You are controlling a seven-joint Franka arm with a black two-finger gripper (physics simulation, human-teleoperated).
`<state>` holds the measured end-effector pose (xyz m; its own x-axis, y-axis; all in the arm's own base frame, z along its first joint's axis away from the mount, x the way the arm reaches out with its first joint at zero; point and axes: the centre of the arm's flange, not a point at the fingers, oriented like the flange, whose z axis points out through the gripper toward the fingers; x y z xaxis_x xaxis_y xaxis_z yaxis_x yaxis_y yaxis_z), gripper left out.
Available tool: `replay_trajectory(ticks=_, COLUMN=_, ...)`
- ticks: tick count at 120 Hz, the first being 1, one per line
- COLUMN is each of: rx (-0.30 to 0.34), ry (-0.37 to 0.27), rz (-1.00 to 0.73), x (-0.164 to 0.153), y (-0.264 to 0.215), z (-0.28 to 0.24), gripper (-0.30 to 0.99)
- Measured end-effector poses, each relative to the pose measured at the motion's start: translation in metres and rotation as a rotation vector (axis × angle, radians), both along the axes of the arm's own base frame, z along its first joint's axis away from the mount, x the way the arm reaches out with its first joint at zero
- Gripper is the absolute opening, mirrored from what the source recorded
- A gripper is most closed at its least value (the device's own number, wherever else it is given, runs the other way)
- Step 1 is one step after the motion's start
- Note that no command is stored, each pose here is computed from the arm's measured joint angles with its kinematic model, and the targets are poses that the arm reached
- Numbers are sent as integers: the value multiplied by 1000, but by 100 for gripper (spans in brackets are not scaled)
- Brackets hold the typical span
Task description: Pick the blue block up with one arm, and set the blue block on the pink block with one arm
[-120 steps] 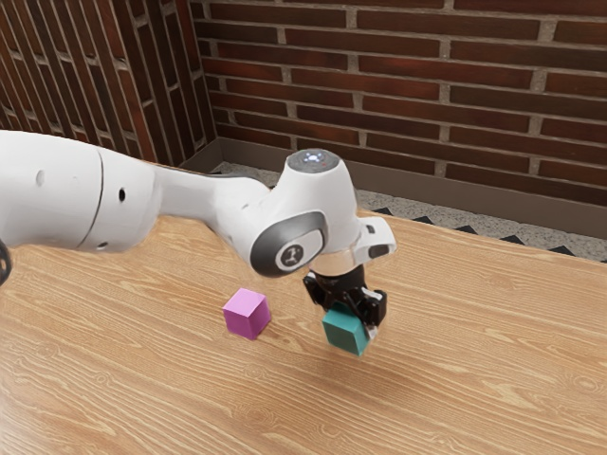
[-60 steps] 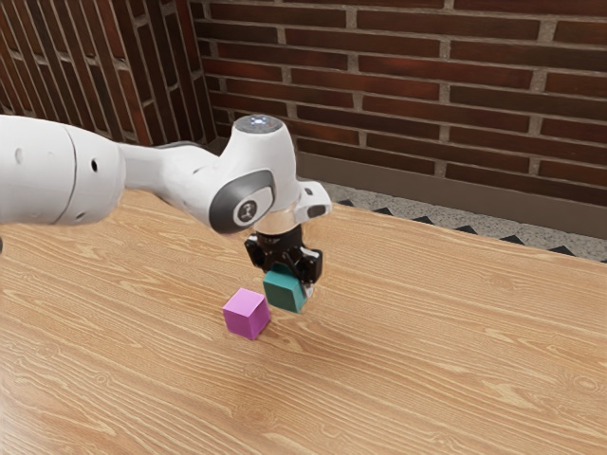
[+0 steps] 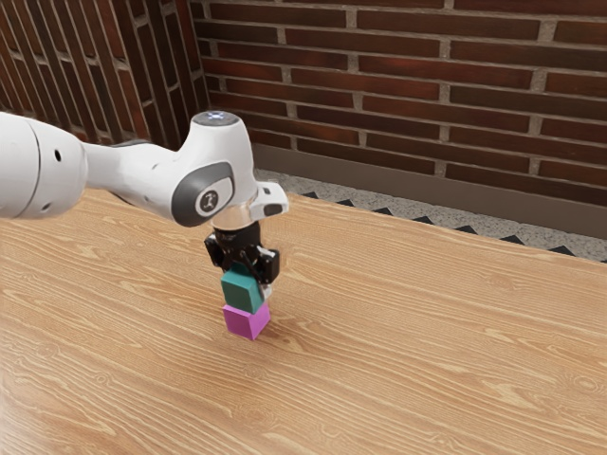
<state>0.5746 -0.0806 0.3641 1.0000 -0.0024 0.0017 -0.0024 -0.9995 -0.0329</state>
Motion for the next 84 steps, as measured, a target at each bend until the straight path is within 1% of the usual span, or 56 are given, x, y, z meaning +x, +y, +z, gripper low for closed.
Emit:
replay_trajectory(ticks=18, rx=3, ry=10, rz=-26, x=-2, y=2, z=-4, gripper=34)
replay_trajectory(ticks=30, rx=8, ry=8, rz=-27, x=-1, y=13, z=-2, gripper=34)
replay_trajectory(ticks=54, rx=12, ry=8, rz=-52, x=2, y=18, z=-2, gripper=34)
replay_trajectory(ticks=84, rx=22, ry=4, rz=-68, x=15, y=27, z=-4, gripper=34)
